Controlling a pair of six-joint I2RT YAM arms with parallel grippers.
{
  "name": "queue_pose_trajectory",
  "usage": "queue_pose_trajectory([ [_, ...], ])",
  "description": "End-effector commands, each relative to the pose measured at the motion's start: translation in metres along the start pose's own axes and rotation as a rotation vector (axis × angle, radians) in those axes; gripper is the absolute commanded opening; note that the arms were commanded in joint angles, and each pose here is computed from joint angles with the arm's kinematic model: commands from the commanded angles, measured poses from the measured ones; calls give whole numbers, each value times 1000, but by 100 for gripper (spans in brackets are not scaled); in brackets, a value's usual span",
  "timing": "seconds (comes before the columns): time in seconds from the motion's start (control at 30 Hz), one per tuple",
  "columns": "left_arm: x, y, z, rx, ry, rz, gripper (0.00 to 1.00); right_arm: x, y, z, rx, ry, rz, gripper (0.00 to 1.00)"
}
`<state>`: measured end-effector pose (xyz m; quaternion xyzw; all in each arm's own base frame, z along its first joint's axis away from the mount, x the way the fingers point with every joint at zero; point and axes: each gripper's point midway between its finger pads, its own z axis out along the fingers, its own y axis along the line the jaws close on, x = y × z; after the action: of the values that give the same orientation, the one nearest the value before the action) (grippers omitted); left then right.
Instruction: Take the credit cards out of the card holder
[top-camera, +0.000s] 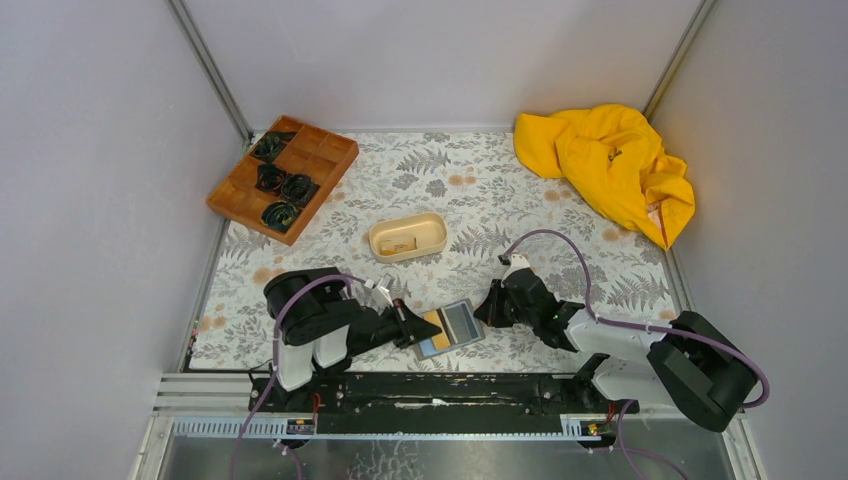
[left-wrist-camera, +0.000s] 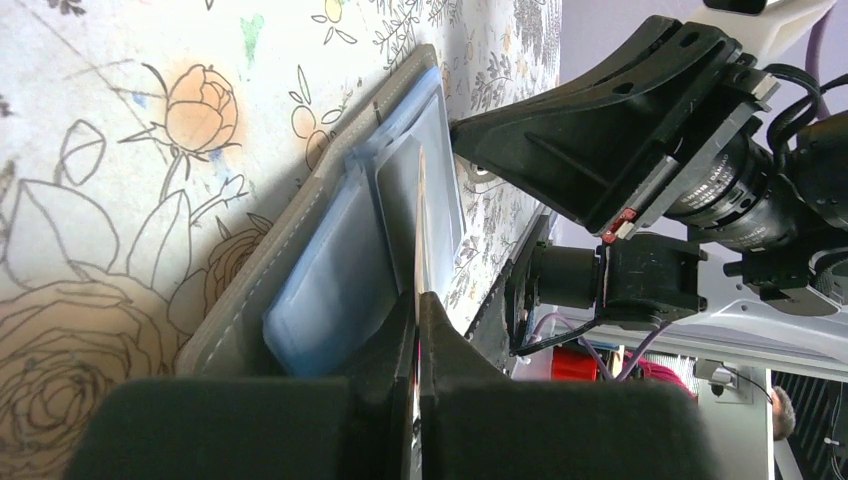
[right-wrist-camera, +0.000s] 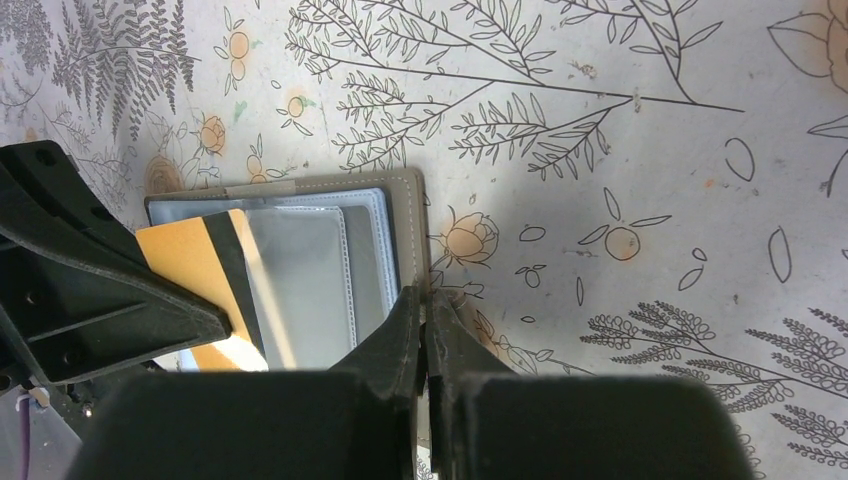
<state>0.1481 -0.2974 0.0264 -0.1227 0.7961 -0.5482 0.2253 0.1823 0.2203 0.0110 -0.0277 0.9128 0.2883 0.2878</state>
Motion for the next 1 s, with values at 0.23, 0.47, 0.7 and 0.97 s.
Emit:
queue_pose_trajectory([
  [0.23,-18,-13,-24,58,-62,50,0,-10,-36,-9,143,74,-4,0],
  [0.47,-31,-26,-32,101,-72,47,0,-42,-45,-15,200,31,-15,0],
  [0.7,-44,-35,-31,100,-76,88,0,-69,-36,-35,191,-50,-61,27],
  [0.97,-69,-74,-37,99,-147,173,0,-89,46,-82,-208,-175,-124,65],
])
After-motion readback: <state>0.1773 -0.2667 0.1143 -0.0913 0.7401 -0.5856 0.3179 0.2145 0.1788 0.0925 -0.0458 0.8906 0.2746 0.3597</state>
